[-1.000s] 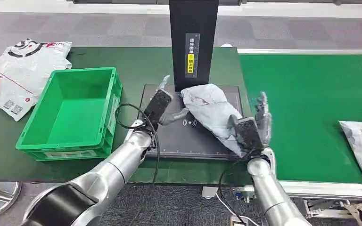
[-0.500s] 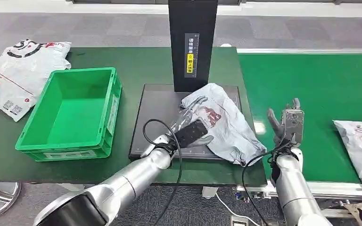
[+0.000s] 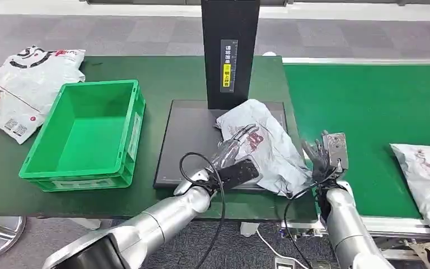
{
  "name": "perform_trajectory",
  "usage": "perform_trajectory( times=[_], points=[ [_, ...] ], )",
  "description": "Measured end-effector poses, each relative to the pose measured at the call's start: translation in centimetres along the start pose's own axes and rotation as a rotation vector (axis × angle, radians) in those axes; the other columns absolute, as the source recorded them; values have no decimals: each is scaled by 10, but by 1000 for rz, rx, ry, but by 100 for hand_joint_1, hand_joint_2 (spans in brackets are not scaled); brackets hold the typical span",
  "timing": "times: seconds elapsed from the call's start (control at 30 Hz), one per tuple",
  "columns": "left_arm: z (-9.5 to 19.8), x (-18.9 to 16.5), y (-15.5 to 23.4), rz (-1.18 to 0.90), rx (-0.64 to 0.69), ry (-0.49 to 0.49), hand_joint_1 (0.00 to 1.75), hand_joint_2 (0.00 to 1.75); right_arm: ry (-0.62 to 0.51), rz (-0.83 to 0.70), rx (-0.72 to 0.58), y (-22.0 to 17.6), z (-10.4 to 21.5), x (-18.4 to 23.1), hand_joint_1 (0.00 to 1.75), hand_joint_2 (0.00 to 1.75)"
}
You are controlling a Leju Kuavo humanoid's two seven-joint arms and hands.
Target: Moved the parcel from conveyor to table for the left to box.
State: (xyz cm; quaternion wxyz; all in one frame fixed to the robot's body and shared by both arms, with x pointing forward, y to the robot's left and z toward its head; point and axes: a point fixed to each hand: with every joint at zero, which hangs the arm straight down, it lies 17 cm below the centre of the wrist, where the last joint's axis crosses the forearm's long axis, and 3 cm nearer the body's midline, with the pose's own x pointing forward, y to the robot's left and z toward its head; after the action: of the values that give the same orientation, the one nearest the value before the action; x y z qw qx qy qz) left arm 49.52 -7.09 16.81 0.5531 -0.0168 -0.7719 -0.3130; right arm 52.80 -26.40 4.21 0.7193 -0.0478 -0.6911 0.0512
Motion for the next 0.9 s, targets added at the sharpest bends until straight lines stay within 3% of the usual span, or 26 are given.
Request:
perform_trajectory(
  times=[0.23,0.43,0.63,0.9],
  points=[
    [5,0,-16,-74,-56,-10,0,175,-2,-5,6,0,-5,5,0,175],
    [36,-20,-72,-320,-235,-12,0,175,28,50,-28,-9,-18,10,0,175],
    [42,-28,-71,-28,-180,79,0,175,81,189,94,15,-9,-11,0,175],
    [40,-28,-67,-7,-173,78,0,175,86,221,120,22,-7,-14,0,175]
  ],
)
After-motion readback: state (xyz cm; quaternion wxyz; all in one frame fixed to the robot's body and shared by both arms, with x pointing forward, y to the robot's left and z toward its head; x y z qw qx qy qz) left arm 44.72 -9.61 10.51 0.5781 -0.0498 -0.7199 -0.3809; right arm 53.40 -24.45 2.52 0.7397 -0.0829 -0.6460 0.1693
